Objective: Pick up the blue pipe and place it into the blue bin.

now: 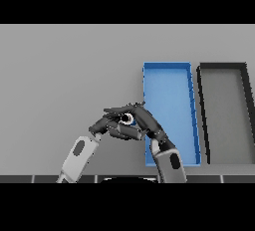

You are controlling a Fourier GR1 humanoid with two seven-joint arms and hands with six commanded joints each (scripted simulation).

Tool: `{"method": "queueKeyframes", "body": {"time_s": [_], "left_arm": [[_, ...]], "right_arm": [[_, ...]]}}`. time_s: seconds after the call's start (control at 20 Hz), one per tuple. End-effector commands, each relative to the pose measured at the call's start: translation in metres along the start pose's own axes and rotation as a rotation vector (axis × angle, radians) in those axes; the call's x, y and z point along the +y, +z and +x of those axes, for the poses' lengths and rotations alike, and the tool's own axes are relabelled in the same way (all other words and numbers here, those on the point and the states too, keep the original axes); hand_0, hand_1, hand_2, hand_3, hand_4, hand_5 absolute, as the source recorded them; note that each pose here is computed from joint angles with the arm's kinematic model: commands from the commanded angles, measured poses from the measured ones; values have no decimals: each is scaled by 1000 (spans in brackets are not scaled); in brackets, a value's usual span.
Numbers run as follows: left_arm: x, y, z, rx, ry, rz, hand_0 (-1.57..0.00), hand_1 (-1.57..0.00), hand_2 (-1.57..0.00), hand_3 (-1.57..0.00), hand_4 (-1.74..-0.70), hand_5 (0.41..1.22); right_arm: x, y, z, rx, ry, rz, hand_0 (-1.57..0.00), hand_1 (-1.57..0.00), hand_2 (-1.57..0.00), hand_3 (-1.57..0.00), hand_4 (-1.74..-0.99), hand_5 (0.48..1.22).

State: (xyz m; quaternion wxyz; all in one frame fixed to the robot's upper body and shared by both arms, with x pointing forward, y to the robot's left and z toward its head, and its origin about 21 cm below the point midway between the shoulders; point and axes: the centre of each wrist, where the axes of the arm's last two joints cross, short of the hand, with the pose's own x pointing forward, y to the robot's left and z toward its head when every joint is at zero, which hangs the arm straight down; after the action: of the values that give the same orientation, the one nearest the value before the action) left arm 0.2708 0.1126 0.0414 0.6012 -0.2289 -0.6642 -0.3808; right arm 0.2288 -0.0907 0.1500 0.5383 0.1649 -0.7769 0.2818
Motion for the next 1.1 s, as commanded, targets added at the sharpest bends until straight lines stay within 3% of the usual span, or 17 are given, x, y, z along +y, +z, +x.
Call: {"method": "queueKeyframes", "body": {"time_s": [0.0,0.1,0.45,0.55,0.7,0.9,1.05], "left_arm": [[-4,-1,-2,18,4,-3,-40,-38,-37,-29,-968,557],[0,-3,-2,36,1,9,-25,-24,-23,-18,-970,531],[1,1,-3,48,-5,14,-5,-4,-4,-3,-965,479],[1,-1,-2,50,-10,7,-3,-2,-2,-2,-956,475],[-3,3,-4,37,-13,-1,-1,-1,-1,0,-949,471],[-1,12,-4,39,-18,19,0,0,0,0,-951,468],[5,13,-2,46,-17,29,1,1,1,1,-951,474]], "right_arm": [[-1,1,4,-19,-8,-6,-1571,-1571,-1571,-1570,-1498,1220],[-2,-3,9,-53,-24,-26,-1571,-1571,-1571,-1571,-1497,1221],[-36,-9,59,-106,-159,-66,-1571,-1571,-1571,-1571,-1495,1221],[-50,-14,70,-140,-189,-81,-1571,-1571,-1571,-1571,-1496,1221],[-87,-14,92,-218,-171,-224,-1571,-1571,-1571,-1571,-1497,1221],[-131,-4,96,-168,-78,-392,-1571,-1571,-1571,-1571,-1498,1221],[-148,12,78,-78,-67,-505,-1571,-1571,-1571,-1571,-1499,1221]]}}
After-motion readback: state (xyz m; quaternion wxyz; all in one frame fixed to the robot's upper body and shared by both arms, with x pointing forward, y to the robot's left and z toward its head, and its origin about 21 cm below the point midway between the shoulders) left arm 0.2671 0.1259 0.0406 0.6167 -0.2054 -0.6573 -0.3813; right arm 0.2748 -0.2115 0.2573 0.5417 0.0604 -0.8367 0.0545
